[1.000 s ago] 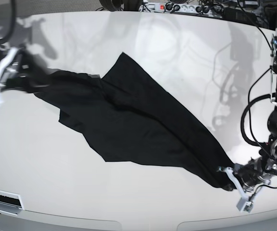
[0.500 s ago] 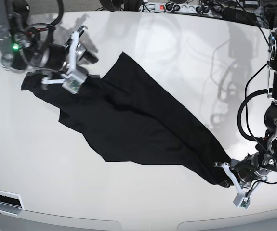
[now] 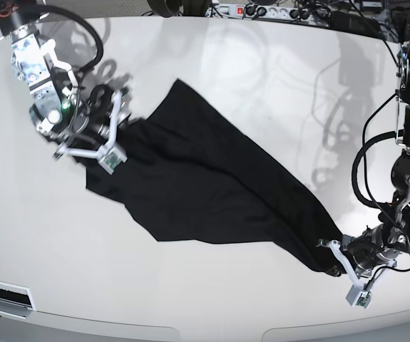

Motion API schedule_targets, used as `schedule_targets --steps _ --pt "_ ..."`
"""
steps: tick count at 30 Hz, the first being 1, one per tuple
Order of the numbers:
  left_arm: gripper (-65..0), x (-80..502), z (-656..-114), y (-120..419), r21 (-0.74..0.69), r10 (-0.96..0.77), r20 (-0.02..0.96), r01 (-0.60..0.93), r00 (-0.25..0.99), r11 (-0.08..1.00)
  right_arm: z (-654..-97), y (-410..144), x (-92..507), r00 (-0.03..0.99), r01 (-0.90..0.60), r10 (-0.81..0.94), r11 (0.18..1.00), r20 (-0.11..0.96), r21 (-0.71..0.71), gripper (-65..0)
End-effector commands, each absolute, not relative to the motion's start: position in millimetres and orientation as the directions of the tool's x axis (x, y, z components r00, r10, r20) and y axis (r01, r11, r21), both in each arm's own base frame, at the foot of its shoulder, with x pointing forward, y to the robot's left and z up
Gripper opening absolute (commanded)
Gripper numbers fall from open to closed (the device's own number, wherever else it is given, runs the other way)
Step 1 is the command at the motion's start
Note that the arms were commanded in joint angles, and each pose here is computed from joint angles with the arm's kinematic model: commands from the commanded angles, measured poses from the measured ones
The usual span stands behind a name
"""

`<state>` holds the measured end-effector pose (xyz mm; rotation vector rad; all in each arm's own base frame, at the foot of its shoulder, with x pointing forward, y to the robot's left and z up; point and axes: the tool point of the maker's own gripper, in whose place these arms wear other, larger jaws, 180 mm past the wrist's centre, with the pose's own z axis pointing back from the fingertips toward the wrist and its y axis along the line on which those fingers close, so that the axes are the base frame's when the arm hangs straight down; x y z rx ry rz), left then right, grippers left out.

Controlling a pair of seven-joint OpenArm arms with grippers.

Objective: Layout the t-shirt on the table in an organized manner, then fold the t-shirt properly
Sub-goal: 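Regrasp the shirt edge with the right gripper while the left holds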

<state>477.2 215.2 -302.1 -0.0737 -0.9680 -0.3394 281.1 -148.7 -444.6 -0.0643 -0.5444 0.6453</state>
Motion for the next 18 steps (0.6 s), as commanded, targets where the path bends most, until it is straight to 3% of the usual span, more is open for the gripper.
schedule_targets --steps 1,5,8,11,14,18 --pt "-65.0 490.0 -273.4 218.2 0.104 -0.242 0.858 0.307 0.453 0.946 -421.6 -156.1 303.6 0.635 -0.518 0.581 0.809 0.509 -0.277 -22.9" --pt "-65.0 489.9 -273.6 218.2 0.104 -0.241 0.858 0.307 0.454 0.946 -382.3 -155.0 319.2 0.598 -0.476 0.560 0.824 0.574 -0.309 -23.1" --pt "-65.0 489.8 -273.8 218.3 0.104 -0.241 0.858 0.307 0.454 0.946 -364.2 -130.9 309.6 0.563 -0.547 0.572 0.799 0.596 -0.250 -25.4" --pt "-65.0 488.3 -276.5 218.4 0.103 -0.242 0.855 0.307 0.459 0.946 -369.0 -96.2 277.1 0.511 -0.691 0.605 0.711 0.611 -0.126 -30.5" --pt "-65.0 486.0 -280.1 219.4 0.102 -0.243 0.851 0.307 0.466 0.946 -381.3 -77.1 248.0 0.498 -0.754 0.610 0.655 0.617 -0.039 -30.7" --pt "-65.0 485.3 -281.6 217.6 0.094 -0.237 0.851 0.309 0.468 0.946 -385.9 -78.4 246.0 0.486 -0.720 0.584 0.690 0.650 -0.081 -30.7"
